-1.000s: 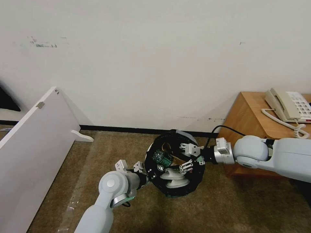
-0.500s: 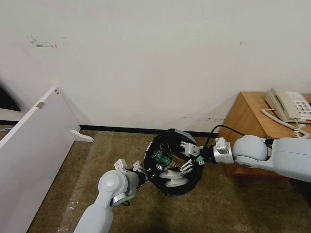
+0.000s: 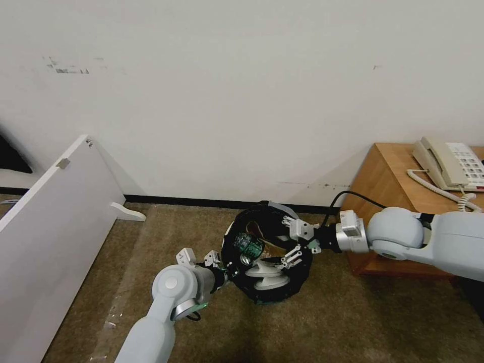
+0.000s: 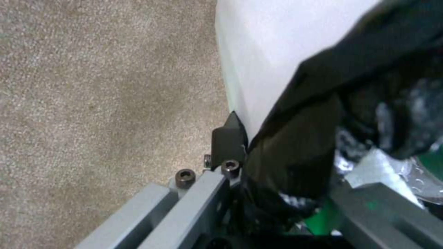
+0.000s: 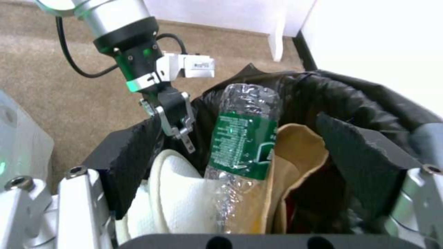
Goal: Pick up the trash bin and place the garbage on the floor into it.
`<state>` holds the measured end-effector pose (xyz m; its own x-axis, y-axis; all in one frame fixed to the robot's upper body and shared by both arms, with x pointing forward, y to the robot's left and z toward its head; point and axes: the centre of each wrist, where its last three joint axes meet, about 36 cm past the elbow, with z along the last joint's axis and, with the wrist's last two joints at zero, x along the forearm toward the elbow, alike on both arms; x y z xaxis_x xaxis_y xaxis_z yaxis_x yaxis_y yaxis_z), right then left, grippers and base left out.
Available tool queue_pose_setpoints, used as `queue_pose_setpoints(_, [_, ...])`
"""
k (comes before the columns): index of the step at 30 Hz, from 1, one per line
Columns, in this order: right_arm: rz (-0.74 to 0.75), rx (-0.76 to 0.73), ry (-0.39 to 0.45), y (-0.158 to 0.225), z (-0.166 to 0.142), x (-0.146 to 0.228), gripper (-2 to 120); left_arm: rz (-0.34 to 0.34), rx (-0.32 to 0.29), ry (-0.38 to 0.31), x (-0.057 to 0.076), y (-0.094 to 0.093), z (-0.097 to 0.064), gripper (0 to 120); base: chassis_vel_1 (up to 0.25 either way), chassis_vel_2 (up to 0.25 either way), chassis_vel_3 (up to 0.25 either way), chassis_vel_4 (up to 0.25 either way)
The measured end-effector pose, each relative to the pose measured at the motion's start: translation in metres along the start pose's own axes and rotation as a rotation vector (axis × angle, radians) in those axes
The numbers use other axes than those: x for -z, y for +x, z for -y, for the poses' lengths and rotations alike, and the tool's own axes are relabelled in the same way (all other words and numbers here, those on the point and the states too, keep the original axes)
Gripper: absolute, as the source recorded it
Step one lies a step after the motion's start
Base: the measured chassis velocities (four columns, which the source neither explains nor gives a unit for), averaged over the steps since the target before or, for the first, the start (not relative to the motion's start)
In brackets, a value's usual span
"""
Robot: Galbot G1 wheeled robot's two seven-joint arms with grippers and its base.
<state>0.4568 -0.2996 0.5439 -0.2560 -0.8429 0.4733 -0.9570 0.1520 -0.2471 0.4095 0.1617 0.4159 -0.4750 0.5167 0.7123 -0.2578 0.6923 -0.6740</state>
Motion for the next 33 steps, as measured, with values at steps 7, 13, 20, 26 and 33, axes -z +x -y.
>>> queue_pose_setpoints(7, [0.003, -0.023, -0.007, 0.014, -0.007, 0.005, 88, 0.002, 0.006, 0.002, -0.001, -0.002, 0.0, 0, 0.0, 0.0, 0.0, 0.0])
queue_pose_setpoints(13, [0.016, -0.032, -0.016, 0.024, -0.014, 0.011, 88, 0.004, 0.013, 0.008, 0.001, -0.007, 0.0, 0, 0.0, 0.0, 0.0, 0.0])
queue_pose_setpoints(20, [0.049, -0.051, -0.026, 0.036, -0.02, 0.024, 88, 0.013, 0.03, 0.009, 0.003, -0.006, -0.006, 0, 0.0, 0.0, 0.0, 0.0])
queue_pose_setpoints(26, [0.091, -0.064, -0.039, 0.042, -0.025, 0.037, 88, 0.023, 0.04, -0.005, 0.003, 0.002, -0.01, 0, 0.0, 0.0, 0.0, 0.0])
queue_pose_setpoints(33, [0.139, -0.079, -0.052, 0.046, -0.033, 0.051, 90, 0.045, 0.07, -0.021, 0.007, 0.013, -0.02, 0, 0.0, 0.0, 0.0, 0.0])
